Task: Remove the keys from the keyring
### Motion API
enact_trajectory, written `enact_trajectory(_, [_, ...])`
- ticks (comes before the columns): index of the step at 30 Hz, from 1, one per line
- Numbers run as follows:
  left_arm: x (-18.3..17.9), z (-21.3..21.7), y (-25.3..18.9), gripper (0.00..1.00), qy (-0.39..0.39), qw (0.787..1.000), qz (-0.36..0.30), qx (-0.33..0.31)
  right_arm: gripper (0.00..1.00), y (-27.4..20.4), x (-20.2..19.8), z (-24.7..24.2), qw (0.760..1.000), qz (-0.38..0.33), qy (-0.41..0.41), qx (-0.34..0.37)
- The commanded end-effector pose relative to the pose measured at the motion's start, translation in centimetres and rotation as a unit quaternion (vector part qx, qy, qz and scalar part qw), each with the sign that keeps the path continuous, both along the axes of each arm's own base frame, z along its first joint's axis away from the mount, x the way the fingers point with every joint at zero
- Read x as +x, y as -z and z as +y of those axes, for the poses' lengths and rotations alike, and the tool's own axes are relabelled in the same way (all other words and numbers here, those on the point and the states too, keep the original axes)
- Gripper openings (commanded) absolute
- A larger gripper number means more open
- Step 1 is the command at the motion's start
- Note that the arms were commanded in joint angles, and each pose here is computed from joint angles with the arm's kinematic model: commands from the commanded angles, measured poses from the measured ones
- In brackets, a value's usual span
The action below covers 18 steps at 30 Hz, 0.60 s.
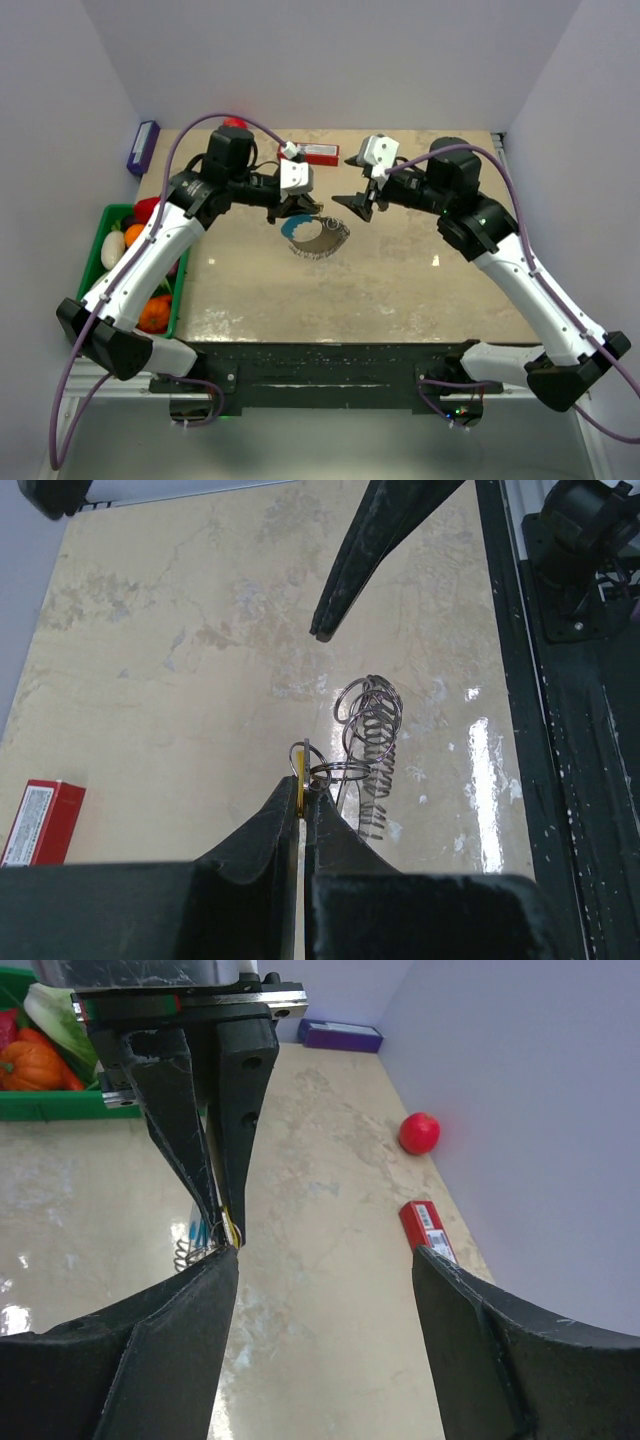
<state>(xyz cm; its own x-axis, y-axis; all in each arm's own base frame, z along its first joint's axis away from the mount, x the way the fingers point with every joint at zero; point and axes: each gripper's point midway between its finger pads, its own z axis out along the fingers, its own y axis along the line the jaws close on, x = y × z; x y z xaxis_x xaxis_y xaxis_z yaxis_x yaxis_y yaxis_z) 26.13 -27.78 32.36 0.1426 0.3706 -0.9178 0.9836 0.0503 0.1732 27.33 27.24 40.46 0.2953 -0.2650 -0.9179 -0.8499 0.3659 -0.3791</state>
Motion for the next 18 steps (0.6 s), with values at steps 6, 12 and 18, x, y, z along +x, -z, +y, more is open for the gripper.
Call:
enact_trajectory(6, [-1.8, -0.2, -2.5, 0.00, 0.049, 0.998, -0.033, -0.028, 0.68, 1.0, -2.3, 0.9, 0.997, 0.024, -0.071, -0.013])
enact_trajectory(12, [-1.8, -0.2, -2.4, 0.00, 0.051, 0.998, -0.032, -0.027, 0.59, 2.0, -3.5, 0.4, 0.993, -0.017, -0.102, -0.056])
enact_trajectory(18, [-2.0, -0.5, -1.6, 0.00, 0.066, 0.997, -0.020, -0.025, 0.51, 2.8, -3.1, 0.4, 0.991, -0.034, -0.103, -0.074])
